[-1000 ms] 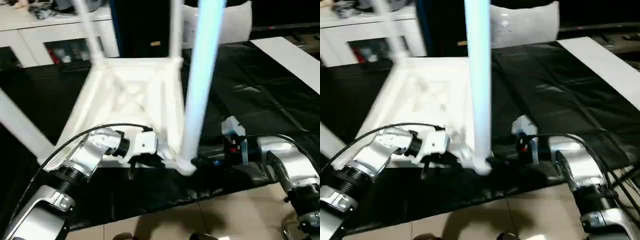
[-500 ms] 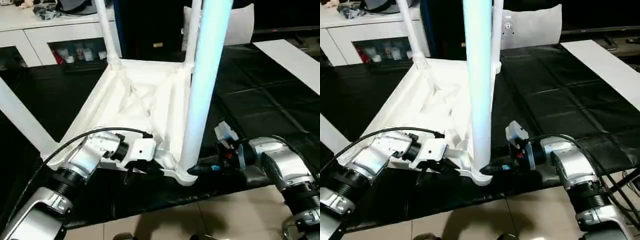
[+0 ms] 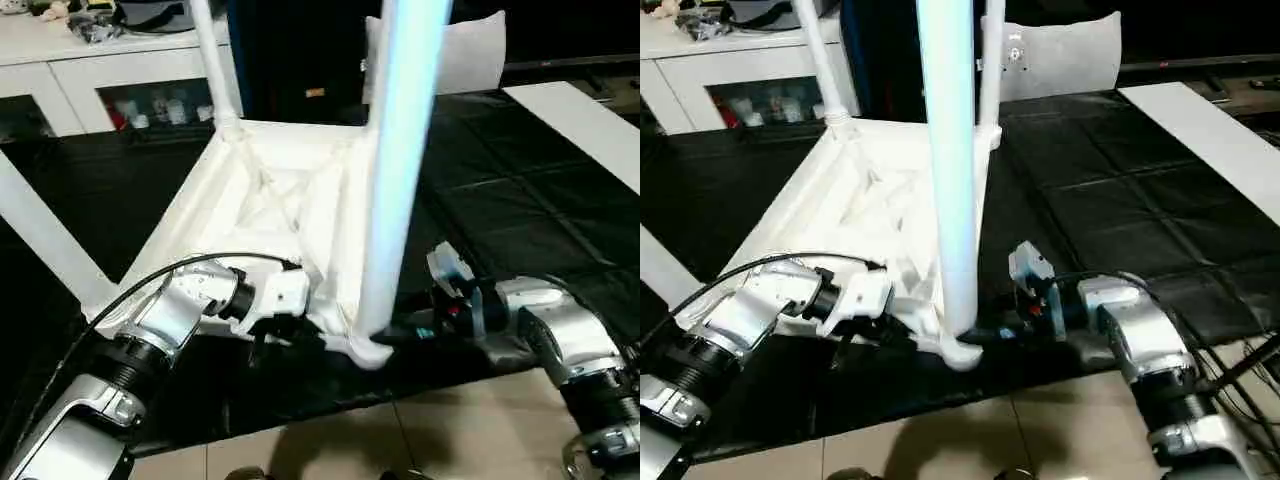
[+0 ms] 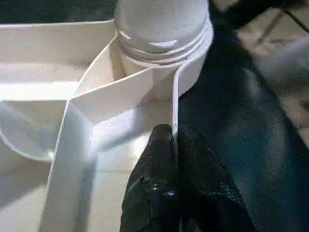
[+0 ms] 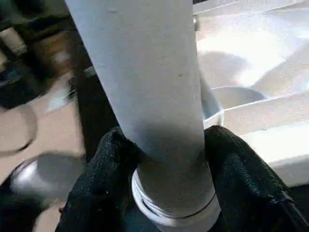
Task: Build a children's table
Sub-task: Rotate leg to tighten
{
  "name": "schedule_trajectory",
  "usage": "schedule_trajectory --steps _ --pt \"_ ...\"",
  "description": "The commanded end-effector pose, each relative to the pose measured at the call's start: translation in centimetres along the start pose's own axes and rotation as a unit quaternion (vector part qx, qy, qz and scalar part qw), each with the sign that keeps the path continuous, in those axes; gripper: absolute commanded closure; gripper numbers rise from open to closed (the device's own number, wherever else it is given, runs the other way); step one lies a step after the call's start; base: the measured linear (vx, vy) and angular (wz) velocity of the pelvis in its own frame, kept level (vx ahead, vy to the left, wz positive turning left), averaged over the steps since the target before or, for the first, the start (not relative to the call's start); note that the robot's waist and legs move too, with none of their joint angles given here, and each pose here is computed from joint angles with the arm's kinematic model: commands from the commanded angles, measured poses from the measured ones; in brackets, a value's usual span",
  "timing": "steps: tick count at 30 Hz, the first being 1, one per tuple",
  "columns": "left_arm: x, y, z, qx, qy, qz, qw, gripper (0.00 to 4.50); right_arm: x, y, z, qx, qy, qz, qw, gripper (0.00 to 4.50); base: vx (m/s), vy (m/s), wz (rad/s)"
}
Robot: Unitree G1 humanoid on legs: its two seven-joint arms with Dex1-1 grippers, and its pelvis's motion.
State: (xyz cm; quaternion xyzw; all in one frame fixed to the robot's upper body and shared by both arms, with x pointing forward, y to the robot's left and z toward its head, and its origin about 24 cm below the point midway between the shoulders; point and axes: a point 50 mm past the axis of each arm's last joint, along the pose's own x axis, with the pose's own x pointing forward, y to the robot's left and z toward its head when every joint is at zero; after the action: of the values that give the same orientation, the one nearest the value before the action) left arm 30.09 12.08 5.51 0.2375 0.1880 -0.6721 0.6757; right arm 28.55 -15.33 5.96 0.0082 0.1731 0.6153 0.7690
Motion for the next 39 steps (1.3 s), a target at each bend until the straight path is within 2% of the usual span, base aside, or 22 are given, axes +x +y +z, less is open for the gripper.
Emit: schedule_trajectory --steps 1,6,8,9,12,14,16,18,24,28,31,32,35,36,39 --pt "2.2 0.0 2.8 0.009 -0.051 0.012 0.999 4.5 1.6 -1.0 0.6 0.024 -0.029 -0.096 0.995 2.51 0.0 0.0 0.0" --pt "3.2 0.2 3.5 -0.017 -0.047 0.058 0.997 4.5 3.5 -1.6 0.8 0.058 -0.047 -0.171 0.982 2.52 0.0 0.0 0.0" --pt "3.8 0.7 4.0 -0.039 -0.043 0.101 0.993 4.5 4.7 -2.0 1.1 0.074 -0.054 -0.222 0.971 2.52 0.0 0.0 0.0" --pt "4.3 1.3 4.4 -0.053 -0.035 0.146 0.987 4.5 5.7 -2.3 1.2 0.08 -0.055 -0.269 0.958 2.52 0.0 0.0 0.0" --pt "4.6 1.6 4.7 -0.06 -0.027 0.173 0.983 4.5 6.3 -2.4 1.2 0.09 -0.055 -0.298 0.949 2.52 0.0 0.0 0.0" --pt "5.1 1.8 5.0 -0.07 -0.018 0.2 0.977 4.5 6.8 -2.5 1.4 0.098 -0.073 -0.322 0.939 2.52 0.0 0.0 0.0" --pt "5.2 1.9 5.1 -0.073 -0.019 0.206 0.976 4.5 6.9 -2.5 1.6 0.094 -0.082 -0.323 0.938 1.83 0.0 0.0 0.0" --pt "5.3 1.9 5.2 -0.074 -0.019 0.208 0.975 4.5 6.8 -2.4 1.9 0.078 -0.091 -0.321 0.939 1.81 0.0 0.0 0.0" --pt "4.6 1.9 4.6 -0.059 -0.012 0.204 0.977 4.5 4.8 -2.2 1.7 0.049 -0.103 -0.311 0.944 1.29 0.0 0.0 0.0" --pt "4.0 2.0 4.2 -0.047 -0.012 0.194 0.98 4.5 3.2 -2.0 1.2 0.03 -0.096 -0.281 0.954 0.92 0.0 0.0 0.0" --pt "3.5 1.9 3.7 -0.031 -0.012 0.169 0.985 4.5 1.3 -1.4 1.0 0.008 -0.082 -0.227 0.97 0.69 0.0 0.0 0.0" --pt "3.5 1.8 3.6 -0.029 -0.013 0.165 0.986 4.5 1.1 -1.4 1.0 0.006 -0.08 -0.222 0.972 0.48 0.0 0.0 0.0" --pt "3.0 1.2 3.4 0.001 -0.029 0.107 0.994 4.5 -1.0 -1.3 1.2 -0.016 -0.056 -0.183 0.981 0.36 0.0 0.0 0.0" --pt "2.9 1.1 3.3 0.002 -0.028 0.101 0.994 4.5 -1.2 -1.3 1.2 -0.018 -0.052 -0.181 0.982 0.13 0.0 0.0 0.0" --pt "2.4 0.7 2.9 0.025 -0.023 0.059 0.998 4.5 -2.7 -1.4 1.6 -0.02 -0.029 -0.141 0.989 0.05 0.0 0.0 0.0"
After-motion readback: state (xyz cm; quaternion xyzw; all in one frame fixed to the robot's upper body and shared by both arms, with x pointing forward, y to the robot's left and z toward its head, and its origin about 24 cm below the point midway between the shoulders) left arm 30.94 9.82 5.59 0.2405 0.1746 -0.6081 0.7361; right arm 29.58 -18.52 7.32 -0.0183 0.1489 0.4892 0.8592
